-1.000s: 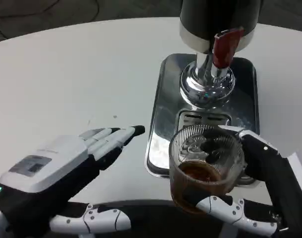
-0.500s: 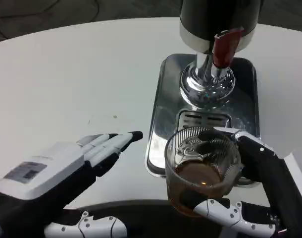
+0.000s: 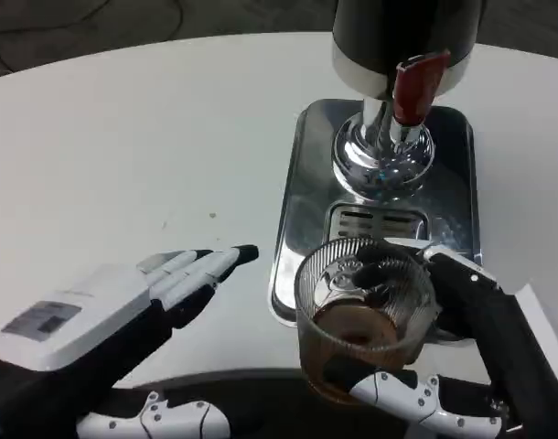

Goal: Grasp the cup under the faucet to collect the drink, then remove the cup.

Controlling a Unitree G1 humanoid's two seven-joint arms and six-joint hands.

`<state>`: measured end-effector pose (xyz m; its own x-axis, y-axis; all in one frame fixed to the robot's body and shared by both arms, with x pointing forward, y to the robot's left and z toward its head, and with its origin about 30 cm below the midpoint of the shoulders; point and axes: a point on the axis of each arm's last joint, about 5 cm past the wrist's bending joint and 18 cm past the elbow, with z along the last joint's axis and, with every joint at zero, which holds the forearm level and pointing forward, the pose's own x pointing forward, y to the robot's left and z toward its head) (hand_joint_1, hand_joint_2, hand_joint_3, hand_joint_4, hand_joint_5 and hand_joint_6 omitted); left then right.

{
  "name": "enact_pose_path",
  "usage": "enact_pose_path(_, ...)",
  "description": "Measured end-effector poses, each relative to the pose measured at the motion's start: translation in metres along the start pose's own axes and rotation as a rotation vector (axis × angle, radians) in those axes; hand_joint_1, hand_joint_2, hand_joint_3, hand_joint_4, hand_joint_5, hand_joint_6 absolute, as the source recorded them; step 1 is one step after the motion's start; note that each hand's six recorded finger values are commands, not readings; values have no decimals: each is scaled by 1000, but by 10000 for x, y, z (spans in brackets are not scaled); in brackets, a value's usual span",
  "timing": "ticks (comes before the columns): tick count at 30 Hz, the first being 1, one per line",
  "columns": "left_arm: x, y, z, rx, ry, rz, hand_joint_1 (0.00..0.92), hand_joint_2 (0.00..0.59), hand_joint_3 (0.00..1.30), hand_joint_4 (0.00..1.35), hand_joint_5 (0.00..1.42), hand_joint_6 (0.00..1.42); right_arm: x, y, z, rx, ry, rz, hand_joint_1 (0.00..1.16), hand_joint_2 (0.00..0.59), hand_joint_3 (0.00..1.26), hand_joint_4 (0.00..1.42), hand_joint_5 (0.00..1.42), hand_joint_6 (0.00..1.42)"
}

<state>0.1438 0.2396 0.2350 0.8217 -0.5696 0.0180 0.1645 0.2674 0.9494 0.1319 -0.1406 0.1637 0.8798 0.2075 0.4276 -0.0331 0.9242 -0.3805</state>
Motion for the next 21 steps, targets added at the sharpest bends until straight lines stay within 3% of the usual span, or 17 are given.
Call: enact_pose_path(21,-40,-3,0,-13,9,-8,0,98,0,0,0,0,-4,-6,9,-6,-6,9,796,234,885,960,1103,980)
